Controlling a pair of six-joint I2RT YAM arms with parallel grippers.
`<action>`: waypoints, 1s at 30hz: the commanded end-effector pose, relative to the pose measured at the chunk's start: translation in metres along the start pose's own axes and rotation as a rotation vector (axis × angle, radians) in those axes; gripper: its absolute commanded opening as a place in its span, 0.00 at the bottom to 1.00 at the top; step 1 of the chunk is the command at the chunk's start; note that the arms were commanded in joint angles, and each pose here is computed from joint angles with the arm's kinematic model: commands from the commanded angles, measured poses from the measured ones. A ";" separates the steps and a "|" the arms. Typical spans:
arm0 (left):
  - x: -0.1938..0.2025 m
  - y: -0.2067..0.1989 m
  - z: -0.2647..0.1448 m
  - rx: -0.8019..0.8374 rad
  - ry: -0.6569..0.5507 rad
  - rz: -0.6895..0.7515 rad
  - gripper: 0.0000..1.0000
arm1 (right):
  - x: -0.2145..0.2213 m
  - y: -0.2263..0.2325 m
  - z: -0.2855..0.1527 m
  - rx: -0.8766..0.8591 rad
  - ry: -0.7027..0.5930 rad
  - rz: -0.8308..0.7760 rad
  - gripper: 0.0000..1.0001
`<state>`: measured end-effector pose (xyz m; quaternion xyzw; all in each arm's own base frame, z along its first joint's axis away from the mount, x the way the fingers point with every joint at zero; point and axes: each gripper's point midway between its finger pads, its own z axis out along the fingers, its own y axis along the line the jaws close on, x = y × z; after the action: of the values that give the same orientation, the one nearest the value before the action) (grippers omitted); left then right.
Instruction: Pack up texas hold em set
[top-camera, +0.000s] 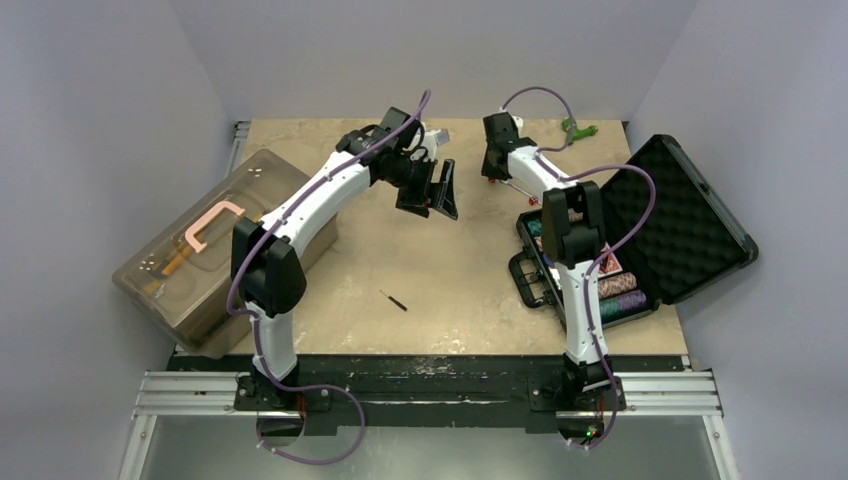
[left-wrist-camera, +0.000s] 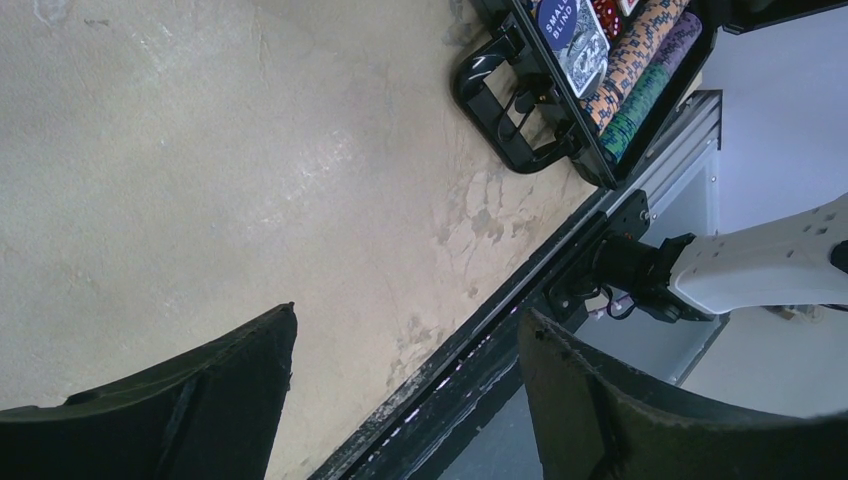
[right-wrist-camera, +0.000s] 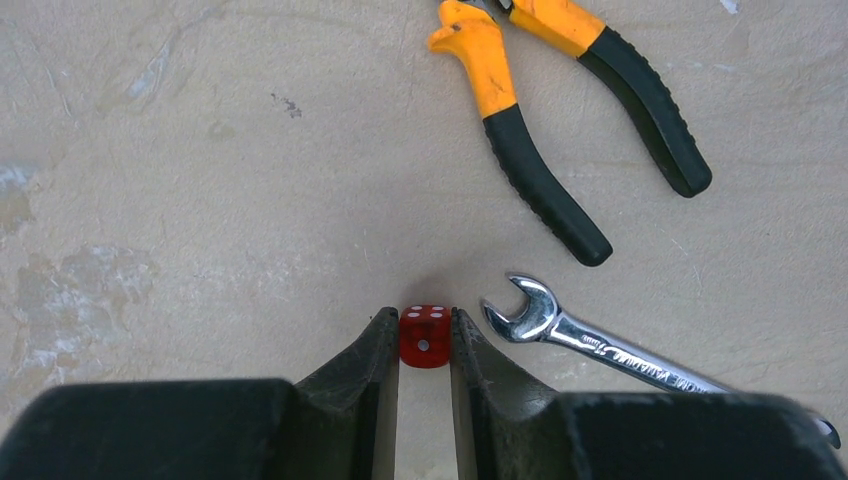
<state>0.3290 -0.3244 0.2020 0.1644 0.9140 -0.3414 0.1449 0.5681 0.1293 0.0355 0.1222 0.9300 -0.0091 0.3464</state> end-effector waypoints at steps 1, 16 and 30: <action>-0.016 -0.020 -0.018 0.058 -0.070 0.028 0.79 | -0.001 0.004 0.000 0.025 -0.001 -0.031 0.00; -0.015 -0.016 -0.014 0.058 -0.062 0.016 0.79 | -0.030 -0.036 -0.131 0.056 -0.126 0.149 0.00; -0.014 -0.028 -0.017 0.112 -0.062 0.008 0.79 | 0.083 -0.245 -0.230 0.374 -0.217 0.905 0.00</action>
<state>0.3276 -0.3320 0.2090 0.1613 0.9057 -0.3658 0.1409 0.3303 -0.0405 0.1509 0.4866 0.7874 -0.0258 0.3776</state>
